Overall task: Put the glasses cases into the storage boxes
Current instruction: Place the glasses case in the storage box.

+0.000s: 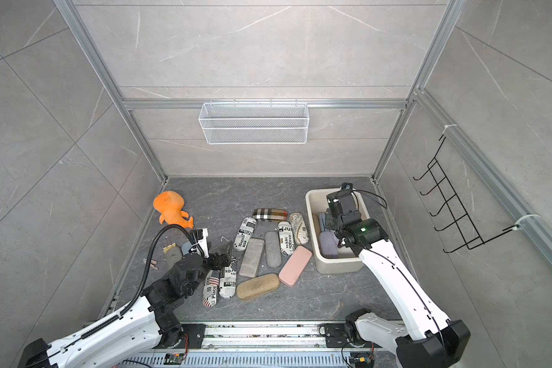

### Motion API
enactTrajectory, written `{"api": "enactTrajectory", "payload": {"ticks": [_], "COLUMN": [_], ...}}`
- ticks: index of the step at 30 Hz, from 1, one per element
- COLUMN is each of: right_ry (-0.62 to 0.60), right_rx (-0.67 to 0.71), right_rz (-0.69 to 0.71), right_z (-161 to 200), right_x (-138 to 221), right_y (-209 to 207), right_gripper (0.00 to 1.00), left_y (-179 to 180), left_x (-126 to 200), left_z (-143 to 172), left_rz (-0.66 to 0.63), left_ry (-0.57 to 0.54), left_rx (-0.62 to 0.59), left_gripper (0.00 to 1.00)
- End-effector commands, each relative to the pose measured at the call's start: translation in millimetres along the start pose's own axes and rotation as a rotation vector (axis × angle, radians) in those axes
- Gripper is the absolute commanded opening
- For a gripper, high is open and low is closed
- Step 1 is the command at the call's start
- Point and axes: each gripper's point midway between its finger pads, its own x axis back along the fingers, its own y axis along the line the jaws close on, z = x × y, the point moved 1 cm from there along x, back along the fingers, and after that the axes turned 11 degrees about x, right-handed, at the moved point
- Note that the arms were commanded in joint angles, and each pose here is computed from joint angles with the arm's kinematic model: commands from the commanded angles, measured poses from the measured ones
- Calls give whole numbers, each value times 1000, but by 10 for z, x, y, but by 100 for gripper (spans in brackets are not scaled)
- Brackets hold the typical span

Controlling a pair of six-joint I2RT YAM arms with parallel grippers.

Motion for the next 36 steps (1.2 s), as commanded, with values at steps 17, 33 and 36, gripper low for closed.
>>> {"api": "enactTrajectory", "payload": {"ticks": [17, 33, 36], "right_ry": [339, 344, 305], "right_rx": [132, 135, 112], "right_rz": [-24, -79, -112], "right_z": [830, 788, 634], "right_x": [-713, -741, -639], "right_y": [353, 464, 482], "right_gripper": [28, 43, 53], "left_y": [-67, -102, -96], "left_x": [15, -17, -5], "left_z": [-144, -132, -155], "left_rz": [-34, -46, -53], "left_ry": [3, 35, 30], "left_rx": [8, -29, -36], "left_gripper": [93, 93, 94]}}
